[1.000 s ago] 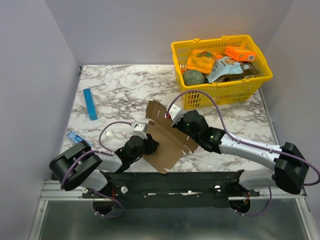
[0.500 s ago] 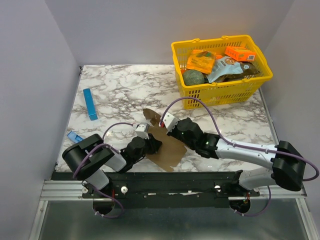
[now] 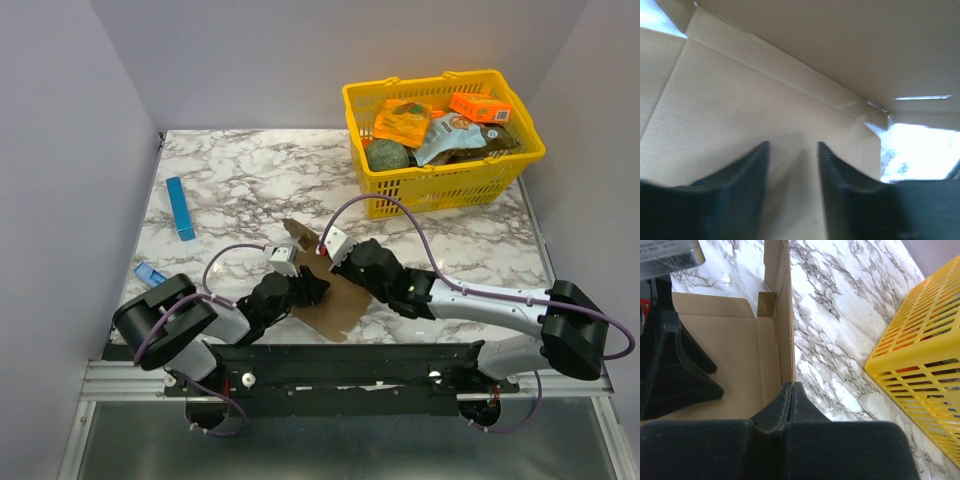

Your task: Fold the paper box

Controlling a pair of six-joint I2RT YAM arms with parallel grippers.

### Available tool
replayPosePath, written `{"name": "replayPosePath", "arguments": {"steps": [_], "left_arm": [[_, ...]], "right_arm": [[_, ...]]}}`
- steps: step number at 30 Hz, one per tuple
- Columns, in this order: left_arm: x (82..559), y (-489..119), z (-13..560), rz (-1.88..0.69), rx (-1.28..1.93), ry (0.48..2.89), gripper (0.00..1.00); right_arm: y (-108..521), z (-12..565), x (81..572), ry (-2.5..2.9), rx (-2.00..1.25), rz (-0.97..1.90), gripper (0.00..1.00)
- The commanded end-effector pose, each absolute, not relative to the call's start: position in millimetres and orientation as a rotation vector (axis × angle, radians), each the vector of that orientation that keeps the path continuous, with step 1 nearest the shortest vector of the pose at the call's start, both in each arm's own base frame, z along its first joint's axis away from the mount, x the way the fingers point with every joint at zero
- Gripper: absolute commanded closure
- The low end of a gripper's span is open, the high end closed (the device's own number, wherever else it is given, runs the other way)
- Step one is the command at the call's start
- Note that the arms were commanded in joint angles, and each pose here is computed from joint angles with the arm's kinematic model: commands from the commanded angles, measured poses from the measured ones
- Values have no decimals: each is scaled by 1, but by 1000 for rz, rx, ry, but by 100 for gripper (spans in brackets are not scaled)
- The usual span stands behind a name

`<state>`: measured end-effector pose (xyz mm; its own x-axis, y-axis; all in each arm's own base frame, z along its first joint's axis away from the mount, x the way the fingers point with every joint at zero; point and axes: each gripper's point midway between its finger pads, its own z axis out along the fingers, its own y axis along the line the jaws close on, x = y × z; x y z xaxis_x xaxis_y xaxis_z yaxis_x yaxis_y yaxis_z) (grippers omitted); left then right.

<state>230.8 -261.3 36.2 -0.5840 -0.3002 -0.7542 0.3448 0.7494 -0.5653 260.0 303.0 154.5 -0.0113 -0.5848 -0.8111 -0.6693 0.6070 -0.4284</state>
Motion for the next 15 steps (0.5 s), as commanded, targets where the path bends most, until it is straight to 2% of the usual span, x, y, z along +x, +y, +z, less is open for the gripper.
{"name": "replayPosePath", "arguments": {"steps": [1,5,10,15], "left_arm": [[230,-244,45,-749,82,2019,31],[236,-229,85,-720,76,1927,20],[239,-197,99,-657,19,1921,16],[257,-180,159,-588,22,1841,10]], "right_arm": [[282,111,249,1802,-1145,2,99],[281,110,252,1797,-1157,-30,99],[283,108,251,1796,-1166,-19,99],[284,109,250,1792,-1172,-5,99]]}}
